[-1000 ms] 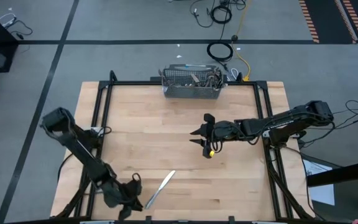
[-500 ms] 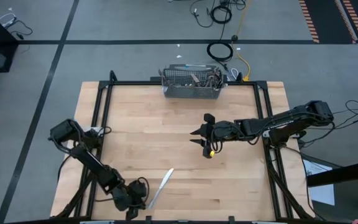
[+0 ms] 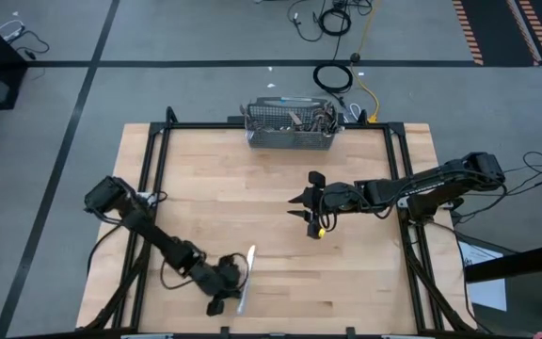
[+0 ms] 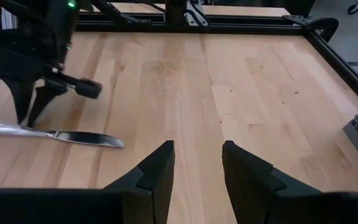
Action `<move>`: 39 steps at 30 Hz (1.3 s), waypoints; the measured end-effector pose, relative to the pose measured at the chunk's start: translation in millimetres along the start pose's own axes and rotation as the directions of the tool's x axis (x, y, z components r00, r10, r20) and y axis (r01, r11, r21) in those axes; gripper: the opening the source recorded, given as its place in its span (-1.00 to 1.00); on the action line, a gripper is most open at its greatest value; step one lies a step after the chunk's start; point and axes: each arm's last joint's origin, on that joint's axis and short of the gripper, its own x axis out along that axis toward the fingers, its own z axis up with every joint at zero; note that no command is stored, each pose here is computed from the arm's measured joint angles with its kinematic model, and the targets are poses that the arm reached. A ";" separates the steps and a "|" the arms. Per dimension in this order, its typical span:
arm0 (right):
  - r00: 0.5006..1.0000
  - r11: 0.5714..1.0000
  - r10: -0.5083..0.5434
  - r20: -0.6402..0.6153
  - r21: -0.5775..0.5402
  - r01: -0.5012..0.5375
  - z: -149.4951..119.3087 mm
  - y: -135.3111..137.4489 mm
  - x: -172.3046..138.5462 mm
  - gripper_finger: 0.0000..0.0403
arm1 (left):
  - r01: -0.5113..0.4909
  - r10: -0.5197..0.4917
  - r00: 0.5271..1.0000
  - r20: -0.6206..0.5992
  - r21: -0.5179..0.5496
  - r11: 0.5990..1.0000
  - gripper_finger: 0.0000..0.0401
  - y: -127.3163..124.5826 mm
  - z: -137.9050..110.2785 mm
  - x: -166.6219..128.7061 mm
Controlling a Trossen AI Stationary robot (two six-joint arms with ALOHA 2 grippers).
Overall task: Sort silverware
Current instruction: Put the silver table knife into the silverware organizer
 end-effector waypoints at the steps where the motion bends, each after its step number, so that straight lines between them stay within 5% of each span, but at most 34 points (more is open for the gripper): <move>1: 1.000 1.000 0.000 0.000 0.000 0.000 0.0 0.0 0.0 -0.38 | 0.000 0.000 1.000 0.010 0.042 0.999 -0.74 5.7 5.3 0.5; 8: 1.000 1.000 0.000 0.000 0.001 0.000 0.0 0.0 0.0 -0.38 | -0.056 0.037 0.996 0.078 0.253 0.966 -0.74 63.0 47.0 -1.6; 15: 1.000 0.998 0.002 0.004 0.061 -0.002 0.7 0.3 -1.1 -0.38 | -0.217 0.169 0.950 0.264 0.164 0.962 -0.74 134.1 90.0 -19.9; 19: 0.999 0.998 0.025 0.033 0.062 -0.027 5.8 6.1 -10.6 -0.38 | -0.210 0.200 0.953 0.226 0.021 0.977 -0.74 157.6 97.7 -37.9; 27: 0.998 0.998 0.057 -0.011 0.031 -0.056 1.7 16.7 -17.2 -0.38 | -0.162 0.097 0.972 0.216 0.309 0.937 -0.81 91.8 102.6 -98.3; 31: 0.998 0.998 0.058 -0.011 0.036 -0.058 1.7 17.0 -17.2 -0.38 | -0.101 0.058 0.991 0.122 0.383 0.918 -0.81 67.3 86.5 -98.8; 39: 0.998 0.997 0.067 0.004 0.030 -0.067 3.1 18.6 -17.6 -0.38 | 0.002 0.033 0.999 -0.036 0.713 0.701 -0.62 51.0 62.5 -64.8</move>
